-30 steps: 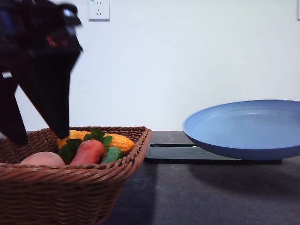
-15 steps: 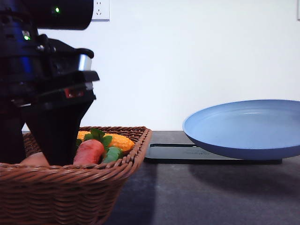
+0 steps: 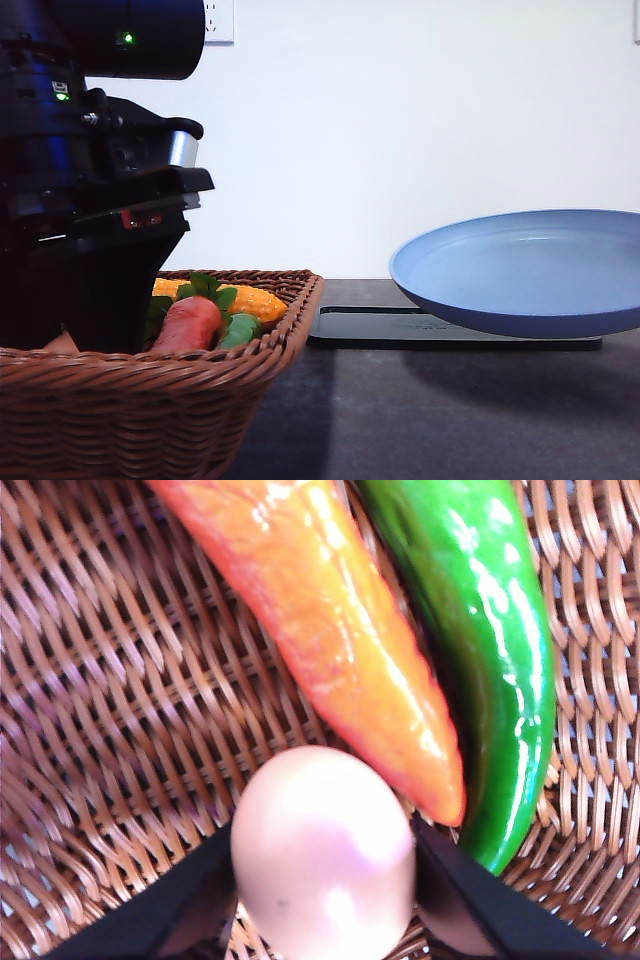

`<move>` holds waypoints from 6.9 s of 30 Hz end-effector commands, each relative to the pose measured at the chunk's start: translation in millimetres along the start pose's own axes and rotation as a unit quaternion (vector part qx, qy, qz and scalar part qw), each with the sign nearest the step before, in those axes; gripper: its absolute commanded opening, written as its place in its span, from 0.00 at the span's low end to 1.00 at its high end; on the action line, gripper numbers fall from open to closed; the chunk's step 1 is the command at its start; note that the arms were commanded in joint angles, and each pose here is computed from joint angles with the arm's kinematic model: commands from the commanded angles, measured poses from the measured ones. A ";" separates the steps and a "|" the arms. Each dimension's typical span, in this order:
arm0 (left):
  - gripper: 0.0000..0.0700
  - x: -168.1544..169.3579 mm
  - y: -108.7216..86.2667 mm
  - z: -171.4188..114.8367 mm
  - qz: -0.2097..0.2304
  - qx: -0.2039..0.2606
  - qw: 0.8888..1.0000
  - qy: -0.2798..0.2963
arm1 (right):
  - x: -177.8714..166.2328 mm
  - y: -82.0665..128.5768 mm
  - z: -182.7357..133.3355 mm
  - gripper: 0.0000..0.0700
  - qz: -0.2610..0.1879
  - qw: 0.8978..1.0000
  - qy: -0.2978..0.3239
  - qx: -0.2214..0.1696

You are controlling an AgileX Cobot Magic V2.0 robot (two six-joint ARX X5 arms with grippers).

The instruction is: Transfer egg from basket to plate and serve

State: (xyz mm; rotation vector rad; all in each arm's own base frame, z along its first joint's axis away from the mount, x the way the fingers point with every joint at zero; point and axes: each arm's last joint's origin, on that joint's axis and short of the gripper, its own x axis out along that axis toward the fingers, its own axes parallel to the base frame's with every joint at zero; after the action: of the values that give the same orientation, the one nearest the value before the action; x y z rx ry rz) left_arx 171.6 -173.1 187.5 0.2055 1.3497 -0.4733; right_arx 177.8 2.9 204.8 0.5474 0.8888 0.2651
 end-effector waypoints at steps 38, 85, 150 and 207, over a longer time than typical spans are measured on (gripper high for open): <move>0.20 -77.6 -102.1 82.1 -0.091 0.179 0.957 -0.211 | 7.3 26.7 -14.1 0.00 0.123 0.987 0.102 0.002; 0.65 -205.2 -52.1 28.6 -0.062 0.161 0.925 -0.339 | 47.3 10.3 45.0 0.00 0.081 0.988 0.131 0.008; 0.00 -214.5 40.0 57.3 0.202 0.095 0.905 -0.363 | -80.2 109.7 143.9 0.00 0.043 0.979 -0.093 -0.177; 0.00 -114.4 88.2 -101.0 0.113 -0.027 0.855 -0.505 | 23.4 79.9 -38.7 0.00 -0.013 0.931 -0.217 -0.292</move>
State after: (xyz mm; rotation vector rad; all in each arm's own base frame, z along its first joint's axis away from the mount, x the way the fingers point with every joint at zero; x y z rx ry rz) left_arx 111.2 -31.6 257.1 -0.0352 0.3608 -0.2559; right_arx 160.9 90.7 211.4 0.0132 0.3617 0.3484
